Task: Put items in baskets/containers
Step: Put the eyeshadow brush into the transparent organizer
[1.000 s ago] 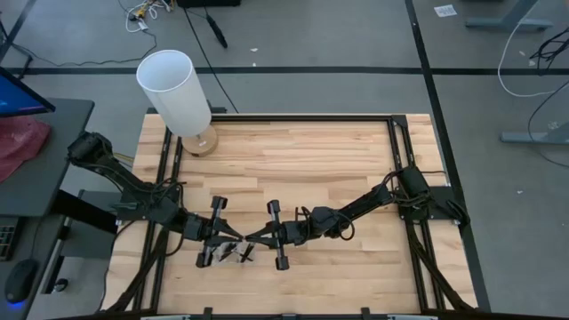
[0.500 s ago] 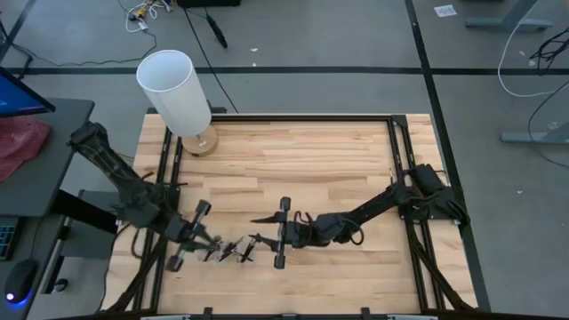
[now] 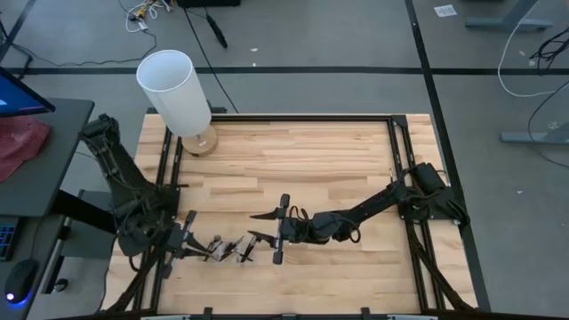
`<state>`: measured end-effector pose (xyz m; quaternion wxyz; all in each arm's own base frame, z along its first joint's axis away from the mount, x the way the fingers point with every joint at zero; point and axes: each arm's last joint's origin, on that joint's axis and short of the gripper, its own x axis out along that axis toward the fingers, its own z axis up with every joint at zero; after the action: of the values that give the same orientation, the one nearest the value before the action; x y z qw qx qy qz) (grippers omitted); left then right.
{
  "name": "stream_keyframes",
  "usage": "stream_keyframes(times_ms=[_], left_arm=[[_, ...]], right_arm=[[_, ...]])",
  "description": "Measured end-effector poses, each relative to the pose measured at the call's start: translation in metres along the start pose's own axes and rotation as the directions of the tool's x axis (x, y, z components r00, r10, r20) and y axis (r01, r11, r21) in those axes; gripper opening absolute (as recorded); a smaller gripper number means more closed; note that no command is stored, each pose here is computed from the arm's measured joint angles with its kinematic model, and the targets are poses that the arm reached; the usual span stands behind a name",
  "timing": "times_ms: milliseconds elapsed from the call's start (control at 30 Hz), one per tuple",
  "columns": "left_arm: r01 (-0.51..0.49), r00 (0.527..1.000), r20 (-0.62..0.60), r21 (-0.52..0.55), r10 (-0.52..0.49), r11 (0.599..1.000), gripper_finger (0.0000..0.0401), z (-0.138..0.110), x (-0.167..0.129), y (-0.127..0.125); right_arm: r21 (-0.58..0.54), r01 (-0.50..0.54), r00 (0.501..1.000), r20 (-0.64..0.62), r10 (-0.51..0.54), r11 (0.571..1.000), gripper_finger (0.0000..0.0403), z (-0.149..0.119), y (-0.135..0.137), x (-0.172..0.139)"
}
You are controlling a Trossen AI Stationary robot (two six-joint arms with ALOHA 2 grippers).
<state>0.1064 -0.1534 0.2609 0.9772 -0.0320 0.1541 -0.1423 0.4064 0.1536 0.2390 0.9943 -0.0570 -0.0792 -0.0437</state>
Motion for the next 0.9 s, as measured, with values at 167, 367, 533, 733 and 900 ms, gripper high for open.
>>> stream_keyframes(times_ms=[167, 367, 533, 733, 900], left_arm=[[-0.076, 0.997, 0.027, 0.012, 0.076, 0.997, 0.0009, -0.004, -0.002, 0.0], [-0.133, 0.991, -0.033, -0.012, 0.132, 0.991, 0.0011, -0.013, 0.001, 0.005], [-0.165, 0.984, -0.062, 0.012, 0.166, 0.986, 0.0012, -0.019, 0.012, 0.003], [-0.211, 0.971, -0.119, -0.015, 0.208, 0.977, 0.0013, -0.029, 0.027, 0.004], [-0.213, 0.968, -0.159, -0.103, 0.195, 0.972, 0.0016, -0.03, 0.034, 0.009]], right_arm=[[0.0, -0.004, 1.0, 0.001, 0.004, 1.0, 0.0169, 0.0, 0.0, 0.0], [0.007, -0.009, 1.0, 0.003, 0.009, 1.0, 0.0162, 0.0, 0.001, 0.0], [0.007, -0.007, 1.0, 0.002, 0.007, 1.0, 0.0162, 0.0, 0.0, 0.0], [0.012, -0.007, 1.0, 0.002, 0.007, 1.0, 0.0162, 0.0, 0.0, 0.0], [0.013, -0.006, 1.0, 0.002, 0.006, 1.0, 0.0162, 0.0, 0.0, 0.0]])
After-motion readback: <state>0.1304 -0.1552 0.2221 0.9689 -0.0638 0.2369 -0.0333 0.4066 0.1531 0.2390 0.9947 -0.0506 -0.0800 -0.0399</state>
